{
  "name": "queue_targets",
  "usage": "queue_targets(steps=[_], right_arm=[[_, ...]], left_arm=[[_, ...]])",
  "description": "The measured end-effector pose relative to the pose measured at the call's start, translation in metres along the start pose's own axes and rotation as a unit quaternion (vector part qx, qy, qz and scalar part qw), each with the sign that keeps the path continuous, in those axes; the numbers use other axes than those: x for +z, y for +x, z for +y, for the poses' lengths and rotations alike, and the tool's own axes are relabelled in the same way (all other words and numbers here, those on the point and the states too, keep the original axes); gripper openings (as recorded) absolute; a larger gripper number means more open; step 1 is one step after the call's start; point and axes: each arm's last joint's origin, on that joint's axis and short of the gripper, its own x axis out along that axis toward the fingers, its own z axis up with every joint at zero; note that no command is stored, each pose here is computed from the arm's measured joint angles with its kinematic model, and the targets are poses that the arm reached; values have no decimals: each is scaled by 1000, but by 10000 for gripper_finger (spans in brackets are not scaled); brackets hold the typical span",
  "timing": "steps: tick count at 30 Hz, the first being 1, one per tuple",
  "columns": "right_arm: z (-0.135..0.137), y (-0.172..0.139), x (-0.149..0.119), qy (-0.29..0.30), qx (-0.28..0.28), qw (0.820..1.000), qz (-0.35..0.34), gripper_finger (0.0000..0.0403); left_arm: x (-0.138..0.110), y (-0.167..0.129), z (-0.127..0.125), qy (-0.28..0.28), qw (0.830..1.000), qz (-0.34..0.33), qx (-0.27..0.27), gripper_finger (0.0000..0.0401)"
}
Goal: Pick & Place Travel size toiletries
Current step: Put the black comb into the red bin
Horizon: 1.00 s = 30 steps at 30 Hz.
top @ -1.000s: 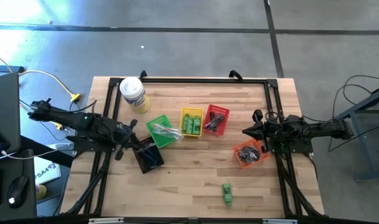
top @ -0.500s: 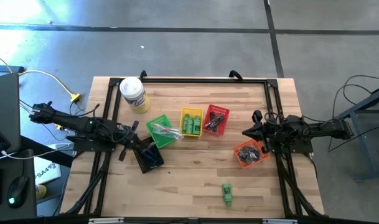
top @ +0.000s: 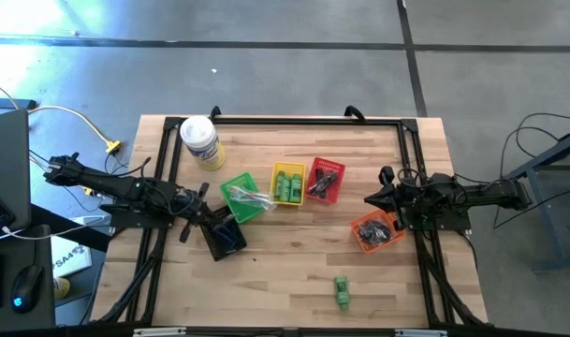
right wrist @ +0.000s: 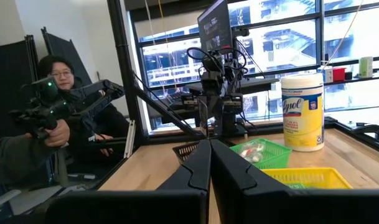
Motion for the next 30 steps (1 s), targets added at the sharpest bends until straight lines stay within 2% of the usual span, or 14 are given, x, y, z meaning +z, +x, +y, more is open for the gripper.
queue_targets(steps=[18,30], right_arm=[[0,0,0,0,0,1000,0,2],[0,0,0,0,0,1000,0,2]], left_arm=[[0,0,0,0,1000,-1,0,0],[9,-1,1,-44,998,-35,35,0]])
